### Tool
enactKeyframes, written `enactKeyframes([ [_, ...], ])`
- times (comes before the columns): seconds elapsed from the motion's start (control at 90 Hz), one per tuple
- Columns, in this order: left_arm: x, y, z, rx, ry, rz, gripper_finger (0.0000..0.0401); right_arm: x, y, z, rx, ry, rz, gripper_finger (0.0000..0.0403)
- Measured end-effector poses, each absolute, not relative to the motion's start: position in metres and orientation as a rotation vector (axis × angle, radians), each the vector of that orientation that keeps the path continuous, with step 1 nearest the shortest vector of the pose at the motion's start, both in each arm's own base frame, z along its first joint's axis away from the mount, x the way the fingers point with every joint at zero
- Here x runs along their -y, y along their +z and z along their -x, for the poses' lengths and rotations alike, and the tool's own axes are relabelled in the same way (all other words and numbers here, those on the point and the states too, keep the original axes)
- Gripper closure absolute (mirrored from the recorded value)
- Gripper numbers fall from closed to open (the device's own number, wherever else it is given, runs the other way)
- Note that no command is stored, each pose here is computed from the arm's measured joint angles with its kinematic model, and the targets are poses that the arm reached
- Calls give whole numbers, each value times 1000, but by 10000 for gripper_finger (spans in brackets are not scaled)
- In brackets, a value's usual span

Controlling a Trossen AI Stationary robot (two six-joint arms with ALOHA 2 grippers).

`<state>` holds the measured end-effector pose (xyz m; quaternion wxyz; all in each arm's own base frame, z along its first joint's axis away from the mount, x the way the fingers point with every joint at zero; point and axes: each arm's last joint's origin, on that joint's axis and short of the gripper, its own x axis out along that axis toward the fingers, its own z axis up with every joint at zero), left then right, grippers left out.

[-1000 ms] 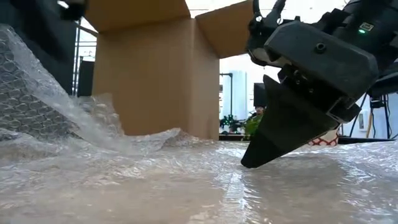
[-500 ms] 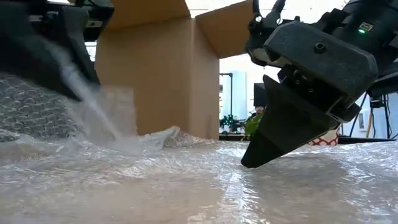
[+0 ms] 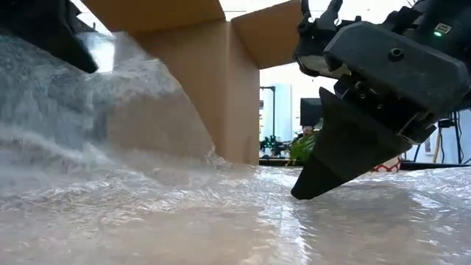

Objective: Wrap mug
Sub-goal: Wrap the red mug with bubble wrap

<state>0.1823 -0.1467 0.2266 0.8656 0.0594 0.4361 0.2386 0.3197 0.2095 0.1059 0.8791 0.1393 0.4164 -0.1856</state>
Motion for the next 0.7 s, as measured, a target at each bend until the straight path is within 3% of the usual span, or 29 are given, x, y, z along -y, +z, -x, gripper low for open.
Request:
enactKeyframes([
  [0.333,138,224,-179,-1076,535,-35,389,-210,106,-319,-879,-376,-284,222],
  [0.7,131,231,-174,-1228,477,-99,243,-210,105,-319,-887,-367,-272,222],
])
